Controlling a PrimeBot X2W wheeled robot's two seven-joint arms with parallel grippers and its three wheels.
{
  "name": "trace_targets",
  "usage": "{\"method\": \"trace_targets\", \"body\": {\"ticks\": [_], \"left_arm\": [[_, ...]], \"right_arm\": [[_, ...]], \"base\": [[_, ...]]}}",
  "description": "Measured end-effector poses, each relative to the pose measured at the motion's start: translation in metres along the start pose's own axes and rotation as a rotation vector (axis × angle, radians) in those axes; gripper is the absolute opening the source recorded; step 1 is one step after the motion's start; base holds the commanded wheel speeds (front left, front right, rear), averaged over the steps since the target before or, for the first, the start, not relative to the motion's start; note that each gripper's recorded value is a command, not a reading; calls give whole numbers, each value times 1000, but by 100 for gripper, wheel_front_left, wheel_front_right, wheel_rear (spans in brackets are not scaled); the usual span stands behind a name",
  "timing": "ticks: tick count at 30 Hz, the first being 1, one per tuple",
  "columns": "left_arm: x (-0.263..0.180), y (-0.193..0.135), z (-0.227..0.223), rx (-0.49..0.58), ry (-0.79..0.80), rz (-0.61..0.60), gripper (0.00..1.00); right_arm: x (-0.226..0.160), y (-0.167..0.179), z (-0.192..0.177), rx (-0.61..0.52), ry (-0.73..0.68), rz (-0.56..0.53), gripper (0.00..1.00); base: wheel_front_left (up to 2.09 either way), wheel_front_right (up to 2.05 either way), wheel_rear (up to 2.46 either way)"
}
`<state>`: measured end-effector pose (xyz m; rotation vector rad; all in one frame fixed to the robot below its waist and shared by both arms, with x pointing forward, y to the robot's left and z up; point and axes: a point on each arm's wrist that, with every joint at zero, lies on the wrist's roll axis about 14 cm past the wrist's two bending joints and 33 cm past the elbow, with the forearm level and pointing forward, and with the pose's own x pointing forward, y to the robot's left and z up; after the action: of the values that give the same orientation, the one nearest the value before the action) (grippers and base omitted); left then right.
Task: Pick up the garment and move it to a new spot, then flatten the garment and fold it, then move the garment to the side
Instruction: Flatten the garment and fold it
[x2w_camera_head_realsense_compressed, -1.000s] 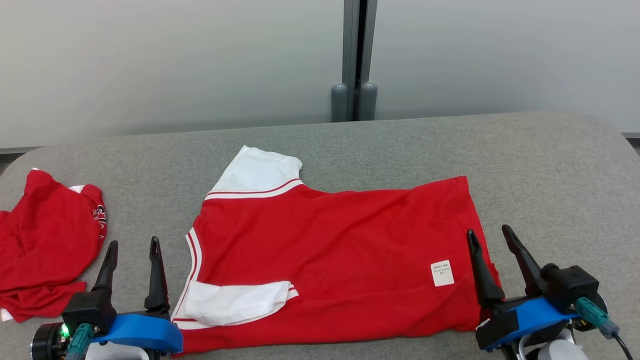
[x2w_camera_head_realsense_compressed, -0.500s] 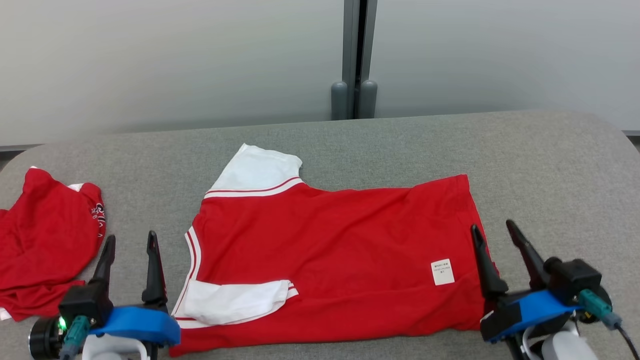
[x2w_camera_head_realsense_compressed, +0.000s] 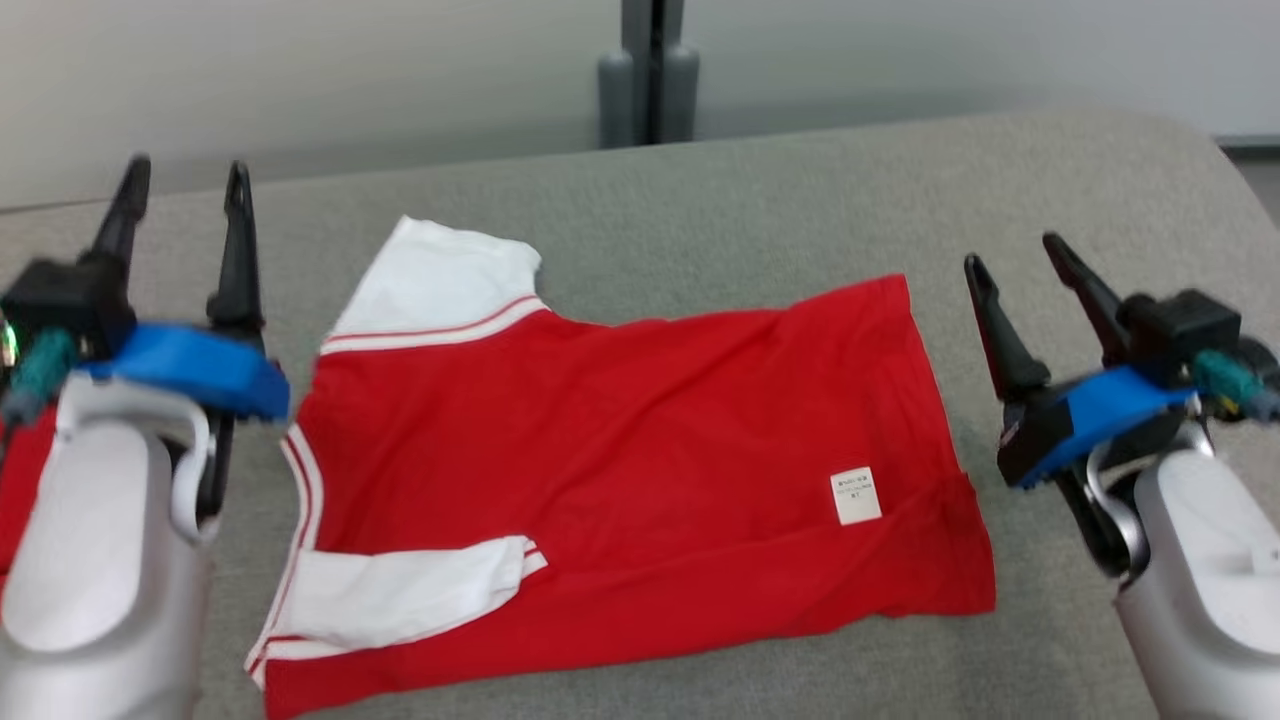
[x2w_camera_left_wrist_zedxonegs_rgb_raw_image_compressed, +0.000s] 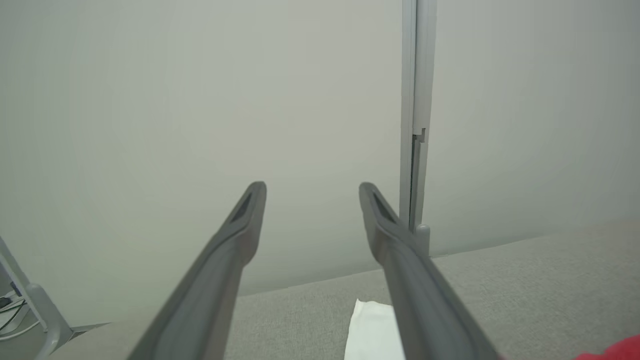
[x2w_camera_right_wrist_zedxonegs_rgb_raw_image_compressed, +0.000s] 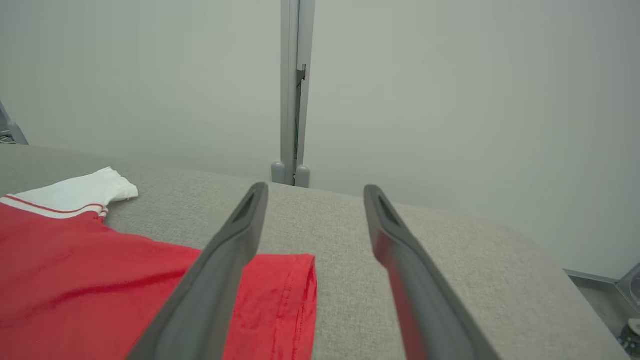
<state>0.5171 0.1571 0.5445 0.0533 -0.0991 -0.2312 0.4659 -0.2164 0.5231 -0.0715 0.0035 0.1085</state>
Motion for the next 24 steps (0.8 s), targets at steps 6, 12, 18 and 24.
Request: {"method": "trace_targets", "body": {"ticks": [6, 12, 18, 24], "left_arm": [[63, -26, -9, 17, 52, -118, 100], [98, -41, -59, -28, 231, -196, 100], [107, -43, -125, -27, 441, -226, 100], [98, -45, -184, -67, 635, -226, 100]], "right_arm": [[30, -4, -28, -7, 136, 29, 100], [53, 2, -52, 3, 208, 75, 100], [66, 11, -79, 9, 287, 117, 100], [76, 14, -96, 11, 313, 137, 100]], "base": [[0, 0, 0], [0, 0, 0], [0, 0, 0], [0, 0, 0]]}}
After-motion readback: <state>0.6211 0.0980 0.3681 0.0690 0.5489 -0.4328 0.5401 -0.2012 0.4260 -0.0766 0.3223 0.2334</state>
